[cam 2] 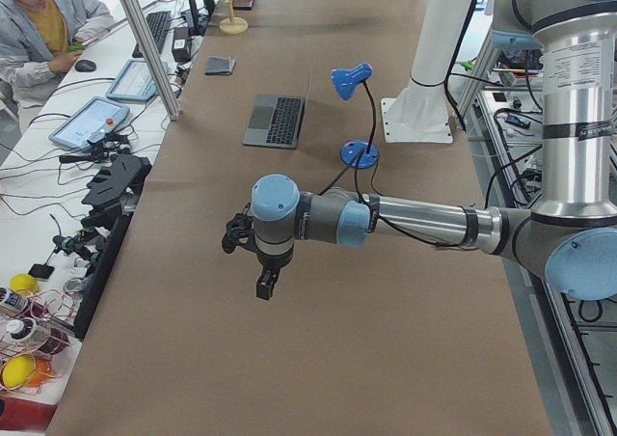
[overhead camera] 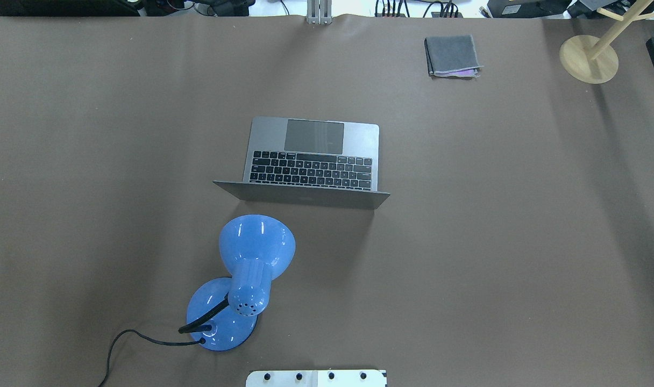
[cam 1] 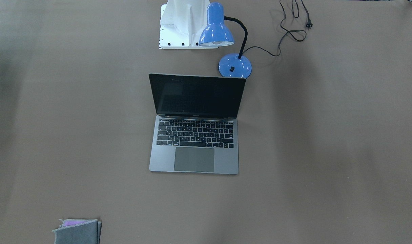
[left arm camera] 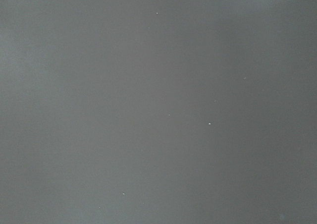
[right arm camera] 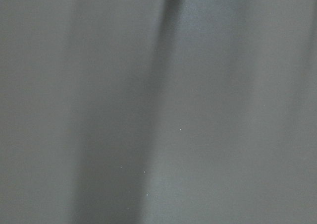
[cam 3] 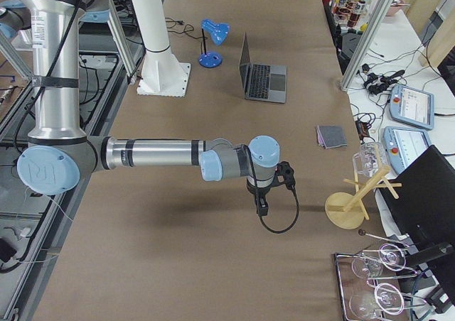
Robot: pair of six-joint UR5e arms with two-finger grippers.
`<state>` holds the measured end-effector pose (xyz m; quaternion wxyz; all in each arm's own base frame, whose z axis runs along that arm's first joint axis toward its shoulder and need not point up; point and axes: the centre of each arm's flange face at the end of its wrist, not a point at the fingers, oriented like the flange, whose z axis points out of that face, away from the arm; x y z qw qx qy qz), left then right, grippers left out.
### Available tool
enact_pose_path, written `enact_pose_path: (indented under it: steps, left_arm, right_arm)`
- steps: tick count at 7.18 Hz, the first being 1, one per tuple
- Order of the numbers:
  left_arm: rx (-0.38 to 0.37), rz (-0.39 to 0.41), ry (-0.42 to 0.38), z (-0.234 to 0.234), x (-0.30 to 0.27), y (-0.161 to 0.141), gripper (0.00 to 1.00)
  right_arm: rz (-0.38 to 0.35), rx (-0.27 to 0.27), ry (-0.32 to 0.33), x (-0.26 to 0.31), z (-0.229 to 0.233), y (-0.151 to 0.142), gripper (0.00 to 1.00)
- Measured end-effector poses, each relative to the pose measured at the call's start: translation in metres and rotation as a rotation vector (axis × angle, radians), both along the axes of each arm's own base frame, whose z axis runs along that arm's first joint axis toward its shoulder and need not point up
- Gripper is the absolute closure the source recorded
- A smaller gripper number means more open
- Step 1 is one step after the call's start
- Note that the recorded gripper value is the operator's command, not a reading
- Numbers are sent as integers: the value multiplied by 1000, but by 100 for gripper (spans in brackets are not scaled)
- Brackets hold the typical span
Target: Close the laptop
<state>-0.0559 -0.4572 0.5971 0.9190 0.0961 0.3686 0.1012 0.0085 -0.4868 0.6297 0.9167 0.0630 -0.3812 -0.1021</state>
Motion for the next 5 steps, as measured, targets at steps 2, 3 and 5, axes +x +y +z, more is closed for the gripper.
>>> enact_pose_path:
  steps: [2,3,5]
  left_arm:
    - [3,-1,1,-2,0,0,2]
    - [3,0,1,-2,0,1,2]
    - [2,1,1,-1,0,1,2]
  right_arm:
    - [-10,8,-26,-4,-3,0,0]
    - [-14,20,-40,-6,-5,-1,0]
    - [-16,30,-53,-8,-7,-1,0]
